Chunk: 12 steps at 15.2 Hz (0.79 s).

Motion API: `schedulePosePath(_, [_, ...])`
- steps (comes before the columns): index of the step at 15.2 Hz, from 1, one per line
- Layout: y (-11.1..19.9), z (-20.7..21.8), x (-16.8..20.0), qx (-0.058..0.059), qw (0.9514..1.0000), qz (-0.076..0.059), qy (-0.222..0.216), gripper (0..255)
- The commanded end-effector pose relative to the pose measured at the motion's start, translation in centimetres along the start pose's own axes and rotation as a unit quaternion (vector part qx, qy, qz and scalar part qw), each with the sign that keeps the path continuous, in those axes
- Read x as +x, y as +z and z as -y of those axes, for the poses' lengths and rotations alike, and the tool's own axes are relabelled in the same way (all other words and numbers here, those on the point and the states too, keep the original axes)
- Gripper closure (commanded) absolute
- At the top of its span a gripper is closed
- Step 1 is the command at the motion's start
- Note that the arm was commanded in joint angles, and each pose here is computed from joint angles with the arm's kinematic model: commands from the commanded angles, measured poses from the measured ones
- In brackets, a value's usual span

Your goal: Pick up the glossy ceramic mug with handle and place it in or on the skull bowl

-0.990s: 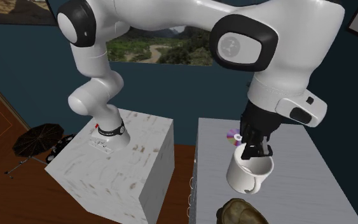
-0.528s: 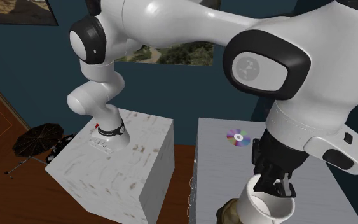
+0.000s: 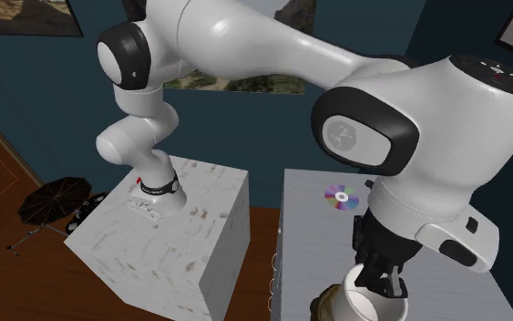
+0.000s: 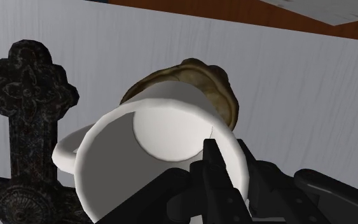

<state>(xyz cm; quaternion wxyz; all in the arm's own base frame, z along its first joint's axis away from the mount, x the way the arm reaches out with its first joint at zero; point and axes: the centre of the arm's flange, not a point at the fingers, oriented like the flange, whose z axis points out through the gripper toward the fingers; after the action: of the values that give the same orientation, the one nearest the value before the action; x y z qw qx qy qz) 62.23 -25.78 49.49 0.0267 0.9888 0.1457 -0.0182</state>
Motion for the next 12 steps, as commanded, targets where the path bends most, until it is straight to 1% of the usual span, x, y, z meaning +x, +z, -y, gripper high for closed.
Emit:
schedulePosePath(1, [1.1, 0.0, 0.2, 0.000, 1.0000, 0.000, 0.000, 255])
schedulePosePath(7, [4.2, 0.1, 0.4, 0.000, 1.0000, 0.000, 0.000, 255])
schedulePosePath(12, [4.6, 0.1, 0.4, 0.000, 1.0000, 0.000, 0.000, 255])
